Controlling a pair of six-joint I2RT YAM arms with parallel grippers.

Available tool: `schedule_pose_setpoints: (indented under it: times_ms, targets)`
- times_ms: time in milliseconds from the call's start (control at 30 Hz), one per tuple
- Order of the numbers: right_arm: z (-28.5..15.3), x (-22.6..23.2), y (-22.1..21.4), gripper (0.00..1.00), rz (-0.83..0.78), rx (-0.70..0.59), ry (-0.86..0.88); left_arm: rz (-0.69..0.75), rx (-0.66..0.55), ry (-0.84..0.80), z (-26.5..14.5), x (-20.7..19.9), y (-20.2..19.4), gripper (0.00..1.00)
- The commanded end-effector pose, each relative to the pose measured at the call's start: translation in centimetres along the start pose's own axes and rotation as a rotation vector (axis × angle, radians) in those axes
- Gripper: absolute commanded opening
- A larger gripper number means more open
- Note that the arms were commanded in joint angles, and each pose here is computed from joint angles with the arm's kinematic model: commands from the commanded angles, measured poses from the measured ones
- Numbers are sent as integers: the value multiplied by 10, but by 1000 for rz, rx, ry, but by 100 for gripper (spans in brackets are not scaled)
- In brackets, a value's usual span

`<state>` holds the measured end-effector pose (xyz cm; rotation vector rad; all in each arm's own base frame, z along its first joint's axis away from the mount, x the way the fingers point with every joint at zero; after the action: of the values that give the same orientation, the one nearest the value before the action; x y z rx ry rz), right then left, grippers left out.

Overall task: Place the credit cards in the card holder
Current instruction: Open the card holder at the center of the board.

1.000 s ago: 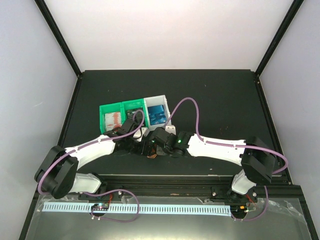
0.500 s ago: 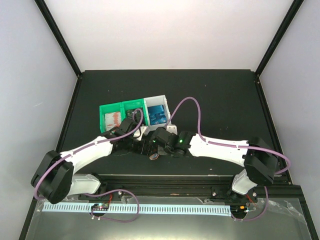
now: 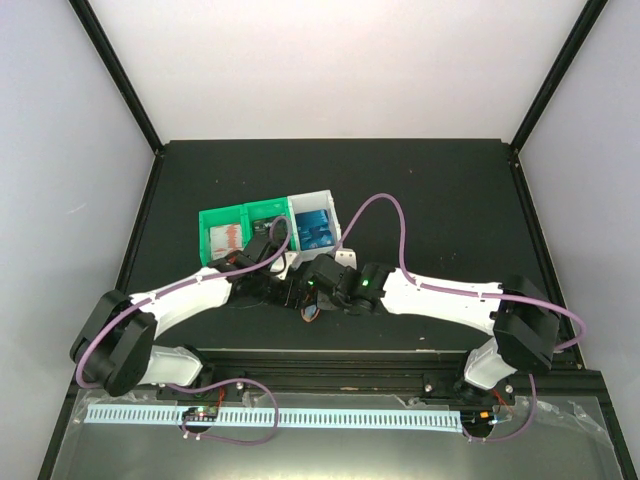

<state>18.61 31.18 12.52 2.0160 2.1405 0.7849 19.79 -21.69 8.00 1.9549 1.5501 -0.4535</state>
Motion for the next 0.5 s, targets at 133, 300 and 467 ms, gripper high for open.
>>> schedule_pose_setpoints:
  times_ms: [133, 300, 467]
  targets:
    - [2, -11, 2, 1, 8, -21, -38, 32, -48, 1, -8, -10, 15, 78]
    - [0, -10, 3, 1, 10, -24, -31, 21, -20, 18, -1, -4, 11, 77]
    - [-1, -10, 4, 1, 11, -27, -30, 17, 11, 27, 5, -1, 8, 83]
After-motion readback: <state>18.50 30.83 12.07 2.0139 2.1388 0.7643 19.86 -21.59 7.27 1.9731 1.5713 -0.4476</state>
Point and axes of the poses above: each gripper's point midway between its finger pads, its own z axis out along the fingers, its own x axis along the line the jaws close on, y = z × x, the point moved 2 cm from there along -z, back along the fingers, and after that the axes turned 3 degrees about -z, right-handed, at the moved point
